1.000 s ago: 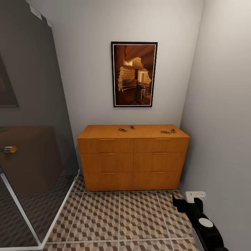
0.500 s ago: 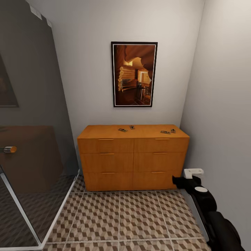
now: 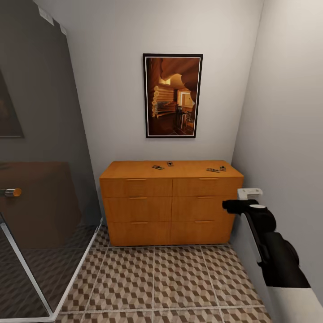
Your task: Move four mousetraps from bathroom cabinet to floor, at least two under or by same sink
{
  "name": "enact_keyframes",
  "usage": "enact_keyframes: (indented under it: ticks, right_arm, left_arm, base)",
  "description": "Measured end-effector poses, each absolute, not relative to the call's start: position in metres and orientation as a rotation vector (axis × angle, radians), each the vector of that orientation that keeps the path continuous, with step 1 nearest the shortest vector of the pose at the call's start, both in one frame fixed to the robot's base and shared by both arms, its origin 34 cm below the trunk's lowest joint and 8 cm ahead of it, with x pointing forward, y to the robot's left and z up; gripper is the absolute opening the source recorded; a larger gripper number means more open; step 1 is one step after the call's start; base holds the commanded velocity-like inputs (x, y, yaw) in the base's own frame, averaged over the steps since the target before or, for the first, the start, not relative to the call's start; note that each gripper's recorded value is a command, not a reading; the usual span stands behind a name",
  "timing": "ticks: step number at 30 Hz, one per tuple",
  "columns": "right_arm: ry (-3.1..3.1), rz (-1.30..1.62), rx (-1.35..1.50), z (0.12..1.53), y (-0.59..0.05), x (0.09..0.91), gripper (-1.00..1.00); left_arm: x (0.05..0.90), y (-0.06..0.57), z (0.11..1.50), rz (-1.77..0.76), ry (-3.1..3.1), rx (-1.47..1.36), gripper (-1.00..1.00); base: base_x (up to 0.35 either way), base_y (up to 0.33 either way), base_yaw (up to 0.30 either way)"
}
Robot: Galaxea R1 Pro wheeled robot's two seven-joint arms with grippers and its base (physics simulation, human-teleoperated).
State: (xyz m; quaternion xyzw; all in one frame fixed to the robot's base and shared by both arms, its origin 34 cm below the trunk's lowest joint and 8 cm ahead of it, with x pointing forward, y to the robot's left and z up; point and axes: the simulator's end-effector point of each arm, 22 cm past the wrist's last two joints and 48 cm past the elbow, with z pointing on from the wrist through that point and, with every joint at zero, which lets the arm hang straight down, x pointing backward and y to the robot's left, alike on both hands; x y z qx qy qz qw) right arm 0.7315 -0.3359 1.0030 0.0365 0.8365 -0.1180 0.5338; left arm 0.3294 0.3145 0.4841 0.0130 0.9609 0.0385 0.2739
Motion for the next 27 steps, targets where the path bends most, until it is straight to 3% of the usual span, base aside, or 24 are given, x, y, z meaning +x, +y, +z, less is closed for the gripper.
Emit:
enact_keyframes:
  ticks: [18, 27]
  right_arm:
    - [2.095, -0.274, 0.132, 1.059, -0.351, 0.822, 1.00]
    - [2.140, -0.279, 0.140, 1.051, -0.357, 0.828, 1.00]
  left_arm:
    - [0.328, 0.315, 0.484, 0.104, 2.587, 0.035, 1.00]
    - [0.328, 0.315, 0.484, 0.103, 2.587, 0.035, 1.00]
  base:
    - [0.005, 0.000, 0.000]
    - [0.139, 0.000, 0.000]
